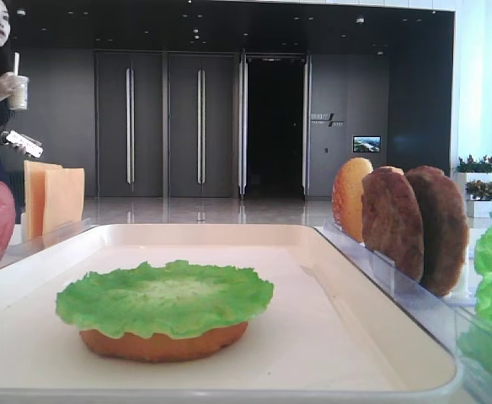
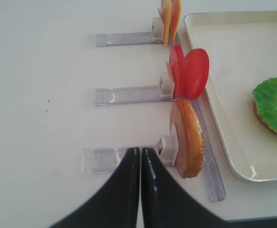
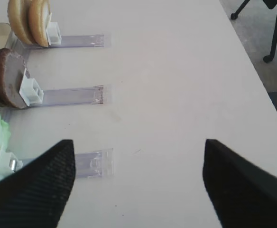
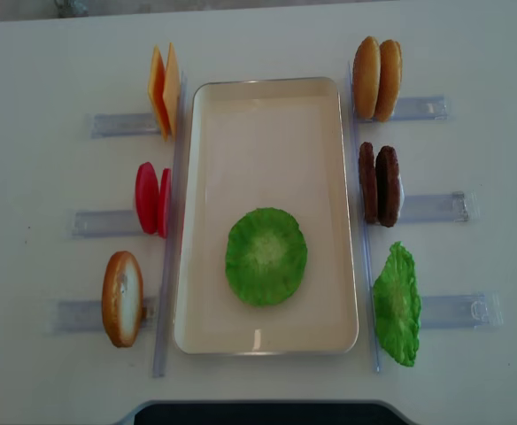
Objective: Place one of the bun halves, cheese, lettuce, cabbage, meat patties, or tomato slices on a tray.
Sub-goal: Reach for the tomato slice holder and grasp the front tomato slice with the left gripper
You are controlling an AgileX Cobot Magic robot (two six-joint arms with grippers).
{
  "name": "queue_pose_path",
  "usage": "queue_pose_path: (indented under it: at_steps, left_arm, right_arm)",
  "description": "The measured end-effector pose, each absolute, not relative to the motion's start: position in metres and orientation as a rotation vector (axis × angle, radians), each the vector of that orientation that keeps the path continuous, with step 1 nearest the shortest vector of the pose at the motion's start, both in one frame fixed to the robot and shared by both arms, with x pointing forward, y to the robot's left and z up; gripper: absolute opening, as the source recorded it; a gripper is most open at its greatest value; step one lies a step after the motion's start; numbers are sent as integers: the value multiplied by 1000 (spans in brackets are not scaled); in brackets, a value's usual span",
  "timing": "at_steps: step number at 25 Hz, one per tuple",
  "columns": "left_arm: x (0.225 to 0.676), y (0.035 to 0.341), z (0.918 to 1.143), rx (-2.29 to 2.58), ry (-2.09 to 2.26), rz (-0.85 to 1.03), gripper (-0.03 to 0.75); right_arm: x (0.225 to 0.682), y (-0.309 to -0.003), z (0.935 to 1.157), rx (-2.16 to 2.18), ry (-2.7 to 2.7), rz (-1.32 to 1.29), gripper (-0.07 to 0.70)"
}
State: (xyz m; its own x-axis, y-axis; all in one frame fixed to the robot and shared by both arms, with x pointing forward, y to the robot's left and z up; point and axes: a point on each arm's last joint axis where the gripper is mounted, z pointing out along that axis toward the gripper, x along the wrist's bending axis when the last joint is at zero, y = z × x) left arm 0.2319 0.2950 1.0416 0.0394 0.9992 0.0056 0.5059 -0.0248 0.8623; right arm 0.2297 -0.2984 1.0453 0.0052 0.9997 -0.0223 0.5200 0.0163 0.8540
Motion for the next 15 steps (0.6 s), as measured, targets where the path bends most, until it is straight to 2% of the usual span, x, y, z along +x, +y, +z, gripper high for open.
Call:
queue_pose_path:
  at_steps: [15]
  left_arm:
    - [232,295,1042,1618,1551,894,-1]
  right_arm:
    - [230,-298,1045,1587,1600,875,555]
